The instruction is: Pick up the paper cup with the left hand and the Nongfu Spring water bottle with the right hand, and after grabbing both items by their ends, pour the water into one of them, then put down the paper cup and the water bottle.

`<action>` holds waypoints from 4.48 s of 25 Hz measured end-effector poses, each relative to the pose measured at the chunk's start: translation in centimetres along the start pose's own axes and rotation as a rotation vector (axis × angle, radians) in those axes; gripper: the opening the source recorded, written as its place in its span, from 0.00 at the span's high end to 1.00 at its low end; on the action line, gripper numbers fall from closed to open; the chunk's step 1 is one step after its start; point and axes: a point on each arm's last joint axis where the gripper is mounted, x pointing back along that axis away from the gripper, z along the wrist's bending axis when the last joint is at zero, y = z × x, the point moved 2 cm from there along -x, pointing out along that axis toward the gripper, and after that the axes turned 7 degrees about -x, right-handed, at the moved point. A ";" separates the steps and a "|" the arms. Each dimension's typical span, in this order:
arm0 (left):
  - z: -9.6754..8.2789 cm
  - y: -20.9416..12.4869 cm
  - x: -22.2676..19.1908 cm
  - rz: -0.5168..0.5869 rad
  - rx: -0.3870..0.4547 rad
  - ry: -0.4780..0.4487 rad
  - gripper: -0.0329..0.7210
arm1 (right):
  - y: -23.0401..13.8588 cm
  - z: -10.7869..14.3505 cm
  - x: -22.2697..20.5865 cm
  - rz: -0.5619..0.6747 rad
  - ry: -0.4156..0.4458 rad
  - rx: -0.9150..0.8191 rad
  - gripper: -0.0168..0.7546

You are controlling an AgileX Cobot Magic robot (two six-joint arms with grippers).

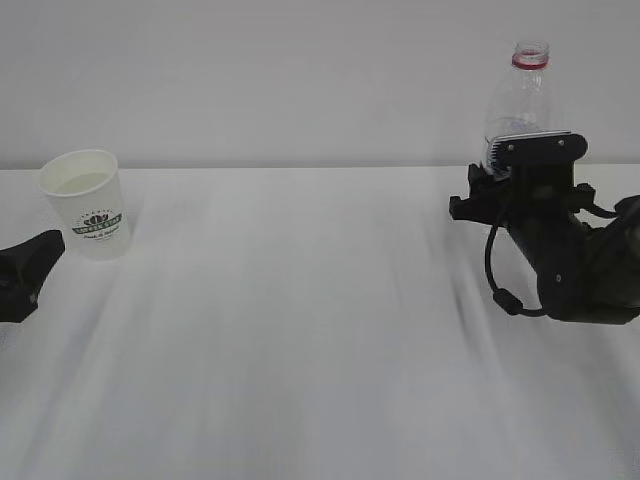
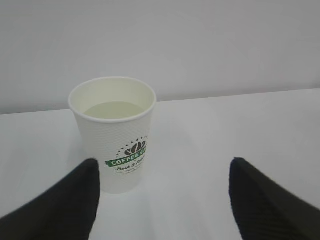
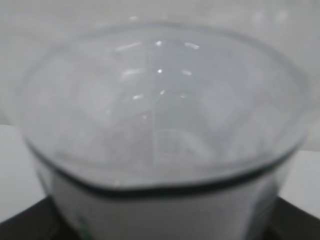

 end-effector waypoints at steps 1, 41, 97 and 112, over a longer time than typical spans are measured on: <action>0.0 0.0 0.0 0.000 0.000 0.000 0.18 | -0.2 0.0 -0.2 0.002 0.000 0.001 0.37; 0.1 0.0 0.0 0.000 0.002 0.005 0.21 | -2.6 -0.3 -0.8 0.035 -0.032 -0.059 0.13; 1.3 11.9 5.2 -0.115 -0.040 0.132 0.21 | 11.3 -2.4 17.1 -0.035 0.110 -0.054 0.17; 0.8 13.7 12.8 -0.038 -0.080 0.175 0.21 | 13.6 -2.7 22.3 0.040 0.189 -0.024 0.20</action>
